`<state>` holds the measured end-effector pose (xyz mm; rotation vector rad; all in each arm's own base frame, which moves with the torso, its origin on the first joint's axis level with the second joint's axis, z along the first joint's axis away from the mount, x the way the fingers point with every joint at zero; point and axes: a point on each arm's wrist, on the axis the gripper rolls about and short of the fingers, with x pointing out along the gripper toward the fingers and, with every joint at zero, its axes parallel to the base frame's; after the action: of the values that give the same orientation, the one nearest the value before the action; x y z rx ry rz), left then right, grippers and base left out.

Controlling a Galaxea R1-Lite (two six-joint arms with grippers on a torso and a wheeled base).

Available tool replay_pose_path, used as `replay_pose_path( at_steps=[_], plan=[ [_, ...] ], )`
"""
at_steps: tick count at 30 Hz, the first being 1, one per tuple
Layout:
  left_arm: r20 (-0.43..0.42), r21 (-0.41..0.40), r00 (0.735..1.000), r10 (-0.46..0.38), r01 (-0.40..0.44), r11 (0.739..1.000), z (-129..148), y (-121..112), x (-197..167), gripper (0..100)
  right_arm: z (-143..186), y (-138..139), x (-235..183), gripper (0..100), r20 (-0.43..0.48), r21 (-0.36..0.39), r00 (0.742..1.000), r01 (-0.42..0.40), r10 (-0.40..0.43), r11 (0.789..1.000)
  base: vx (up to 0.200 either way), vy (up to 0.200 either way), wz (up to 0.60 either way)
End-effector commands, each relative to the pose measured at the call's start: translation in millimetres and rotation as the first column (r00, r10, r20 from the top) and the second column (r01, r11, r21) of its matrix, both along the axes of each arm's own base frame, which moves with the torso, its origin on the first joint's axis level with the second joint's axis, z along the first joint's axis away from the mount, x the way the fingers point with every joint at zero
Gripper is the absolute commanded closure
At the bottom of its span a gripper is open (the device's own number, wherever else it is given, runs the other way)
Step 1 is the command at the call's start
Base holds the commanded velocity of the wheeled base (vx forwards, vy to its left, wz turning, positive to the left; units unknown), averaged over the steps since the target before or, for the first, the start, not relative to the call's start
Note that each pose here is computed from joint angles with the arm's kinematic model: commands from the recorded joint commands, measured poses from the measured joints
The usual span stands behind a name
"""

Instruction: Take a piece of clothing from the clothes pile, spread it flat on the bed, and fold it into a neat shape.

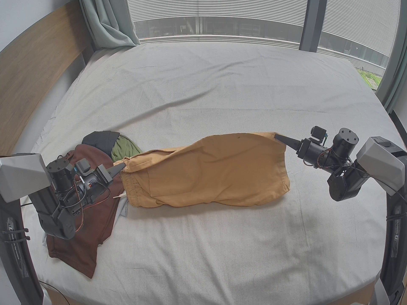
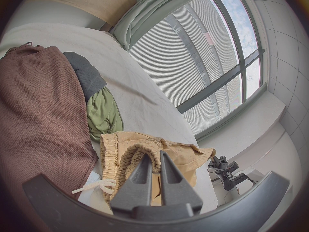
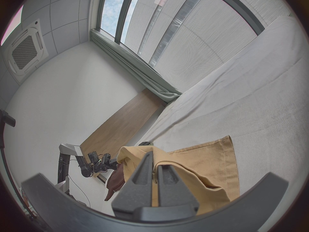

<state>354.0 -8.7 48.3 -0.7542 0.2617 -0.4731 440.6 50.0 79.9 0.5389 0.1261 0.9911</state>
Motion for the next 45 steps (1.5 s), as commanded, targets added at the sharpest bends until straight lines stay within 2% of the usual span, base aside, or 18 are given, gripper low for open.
replay_pose_path(
  at_steps=[1, 10, 17, 18, 19, 22, 28, 31, 41, 45],
  plan=[
    [-0.006, -0.001, 1.0, 0.005, -0.005, 1.0, -6.5, 1.7, 5.3, 100, -8.4, 2.1, 8.8, 100, -0.004, 0.0, 1.0, -0.002, 0.002, 1.0, 0.0, 0.0, 0.0],
    [-0.007, -0.042, 1.0, 0.021, -0.021, 0.999, -6.3, 7.4, 13.8, 100, -9.8, 6.2, 16.1, 100, -0.019, -0.001, 1.0, -0.01, 0.01, 1.0, 0.0, 0.0, 0.0],
    [-0.017, -0.043, 1.0, 0.023, -0.023, 0.999, -13.1, 7.6, 17.9, 100, -11.8, 6.0, 21.4, 100, -0.021, -0.001, 1.0, -0.009, 0.009, 1.0, 0.0, 0.0, 0.0],
    [-0.013, -0.045, 1.0, 0.021, -0.022, 0.999, -12.6, 7.0, 19.1, 0, -11.1, 6.0, 22.0, 100, -0.019, -0.001, 1.0, -0.007, 0.007, 1.0, 0.0, 0.0, 0.0],
    [-0.013, -0.045, 1.0, 0.021, -0.022, 0.999, -12.6, 7.0, 19.1, 0, -11.1, 6.0, 22.0, 0, -0.019, -0.001, 1.0, -0.007, 0.007, 1.0, 0.0, 0.0, 0.0],
    [-0.006, -0.058, 1.0, 0.026, -0.027, 0.998, -12.2, 8.9, 24.2, 0, -8.2, 6.2, 25.9, 0, -0.012, 0.002, 1.0, 0.003, -0.003, 1.0, 0.0, 0.0, 0.0],
    [0.005, -0.068, 0.998, 0.056, -0.055, 0.996, -8.3, 13.4, 26.7, 0, -11.5, 6.0, 15.5, 0, -0.061, -0.004, 0.998, 0.002, -0.002, 1.0, 0.0, 0.0, 0.0],
    [0.01, -0.065, 0.998, 0.065, -0.064, 0.996, -2.8, 12.8, 21.7, 0, -2.1, 9.3, 5.5, 0, -0.06, -0.005, 0.998, -0.007, 0.007, 1.0, 0.0, 0.0, 0.0],
    [0.04, -0.058, 0.998, 0.051, -0.048, 0.997, 25.8, 10.5, -4.1, 0, 13.0, 21.3, -20.3, 0, -0.051, -0.027, 0.998, -0.035, 0.034, 0.999, 0.0, 0.0, 0.0],
    [0.079, -0.039, 0.997, 0.015, -0.012, 0.999, 42.7, 2.0, -18.2, 0, 20.2, 32.3, -39.0, 0, -0.044, -0.045, 0.999, -0.034, 0.032, 0.998, 0.0, 0.0, 0.0]
  ],
)
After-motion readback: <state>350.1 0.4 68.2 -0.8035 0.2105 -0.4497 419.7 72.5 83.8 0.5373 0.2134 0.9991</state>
